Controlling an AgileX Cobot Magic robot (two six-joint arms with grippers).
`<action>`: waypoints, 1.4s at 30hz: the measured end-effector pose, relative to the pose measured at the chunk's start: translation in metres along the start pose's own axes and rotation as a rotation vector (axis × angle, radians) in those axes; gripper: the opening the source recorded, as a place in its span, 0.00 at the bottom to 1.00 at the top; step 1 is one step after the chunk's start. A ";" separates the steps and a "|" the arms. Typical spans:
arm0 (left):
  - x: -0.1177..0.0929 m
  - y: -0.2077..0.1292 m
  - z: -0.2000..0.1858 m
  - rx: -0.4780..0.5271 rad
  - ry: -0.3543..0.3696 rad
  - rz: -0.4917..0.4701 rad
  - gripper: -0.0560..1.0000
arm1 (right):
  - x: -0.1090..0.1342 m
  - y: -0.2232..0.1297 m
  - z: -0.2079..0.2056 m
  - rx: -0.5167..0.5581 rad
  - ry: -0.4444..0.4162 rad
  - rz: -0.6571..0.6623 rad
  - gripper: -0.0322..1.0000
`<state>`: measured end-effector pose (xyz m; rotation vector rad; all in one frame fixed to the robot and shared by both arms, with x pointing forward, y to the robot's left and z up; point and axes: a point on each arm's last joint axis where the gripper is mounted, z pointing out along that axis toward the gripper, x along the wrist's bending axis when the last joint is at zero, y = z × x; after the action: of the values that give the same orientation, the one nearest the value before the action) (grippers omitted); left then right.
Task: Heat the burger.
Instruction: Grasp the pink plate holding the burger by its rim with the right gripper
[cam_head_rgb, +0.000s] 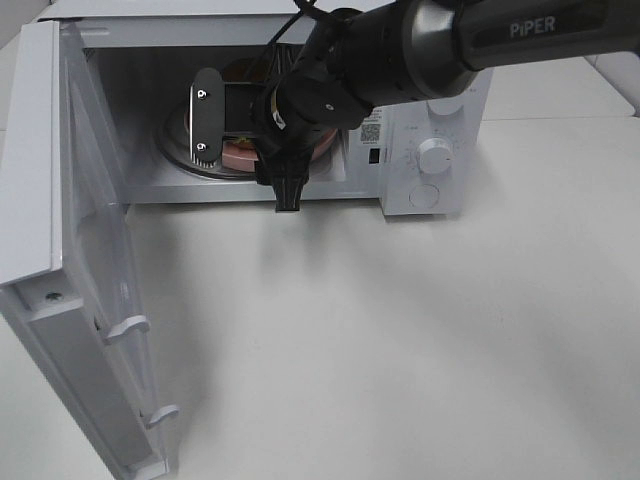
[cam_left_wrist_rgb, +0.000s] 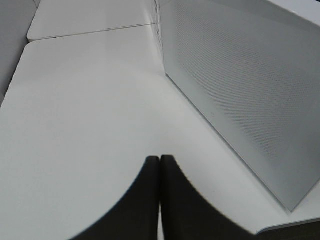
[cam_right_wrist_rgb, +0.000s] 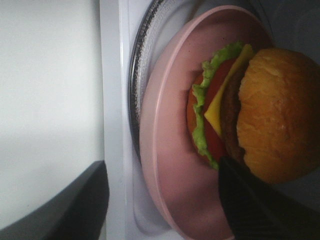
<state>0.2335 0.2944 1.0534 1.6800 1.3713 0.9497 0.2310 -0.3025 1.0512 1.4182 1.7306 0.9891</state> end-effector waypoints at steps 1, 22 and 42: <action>0.000 0.000 0.000 0.000 0.000 0.000 0.05 | 0.000 0.000 0.000 0.000 0.000 0.000 0.63; 0.000 0.000 0.000 0.000 0.000 -0.003 0.05 | 0.000 0.000 0.000 0.000 0.000 0.000 0.63; 0.000 0.000 0.000 0.000 0.000 -0.003 0.05 | 0.000 0.000 0.000 0.000 0.000 0.000 0.63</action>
<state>0.2335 0.2944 1.0534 1.6775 1.3734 0.9480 0.2310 -0.3025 1.0512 1.4182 1.7306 0.9891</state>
